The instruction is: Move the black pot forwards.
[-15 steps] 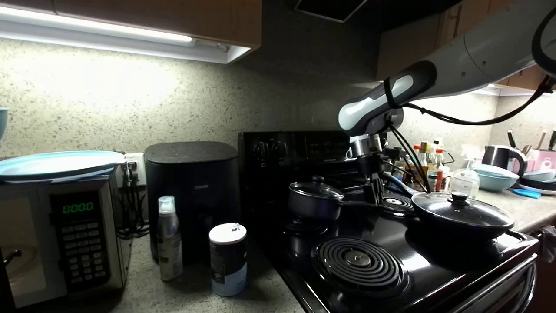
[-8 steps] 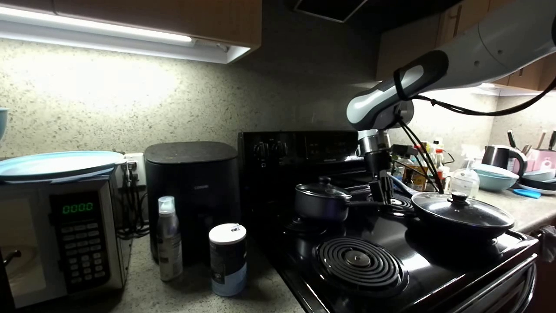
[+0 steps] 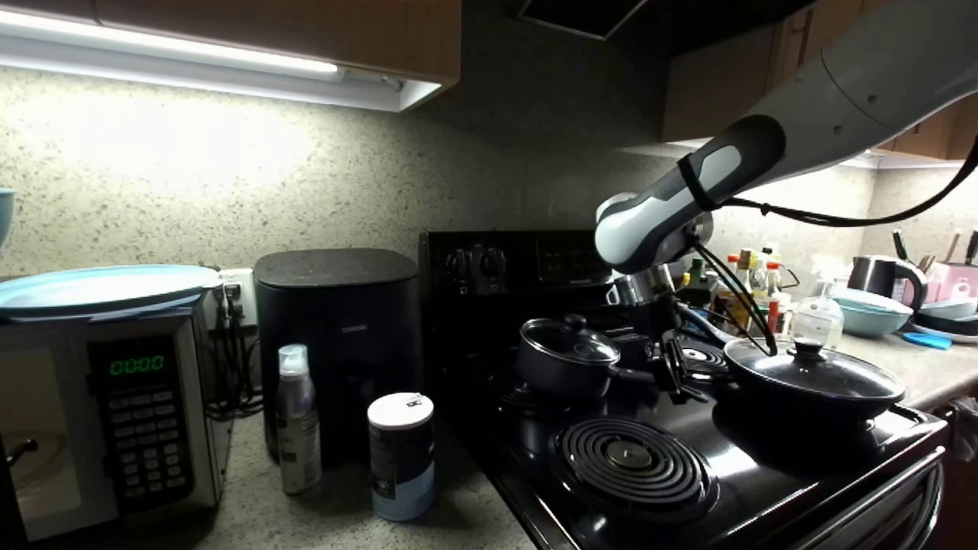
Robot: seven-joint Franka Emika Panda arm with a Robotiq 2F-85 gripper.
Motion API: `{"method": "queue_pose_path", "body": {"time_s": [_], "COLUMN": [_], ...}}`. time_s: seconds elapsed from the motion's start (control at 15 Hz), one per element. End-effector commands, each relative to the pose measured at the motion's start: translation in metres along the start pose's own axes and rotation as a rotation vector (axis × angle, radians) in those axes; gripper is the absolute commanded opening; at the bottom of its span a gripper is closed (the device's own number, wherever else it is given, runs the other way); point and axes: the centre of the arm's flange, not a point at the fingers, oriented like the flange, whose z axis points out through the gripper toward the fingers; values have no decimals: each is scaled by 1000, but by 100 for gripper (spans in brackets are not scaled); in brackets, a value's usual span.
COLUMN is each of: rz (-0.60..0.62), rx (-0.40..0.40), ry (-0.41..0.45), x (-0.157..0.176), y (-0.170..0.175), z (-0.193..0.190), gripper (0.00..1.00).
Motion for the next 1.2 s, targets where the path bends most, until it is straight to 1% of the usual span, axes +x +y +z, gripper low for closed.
{"method": "queue_pose_path", "body": {"time_s": [0.0, 0.2, 0.47, 0.67, 0.73, 0.8, 1.07, 1.13], "rz": [-85, -155, -205, -224, -216, -215, -215, -235], "rx": [-140, -207, -261, -288, -277, -254, -256, -273], "ry": [12, 24, 74, 117, 132, 103, 111, 102], "x": [-25, -29, -45, -57, -58, -35, -42, -44], "y": [-55, -77, -94, -100, -98, -90, -93, -101], "z": [20, 26, 27, 30, 27, 26, 26, 29], "gripper": [7, 7, 7, 7, 7, 29, 29, 7]}}
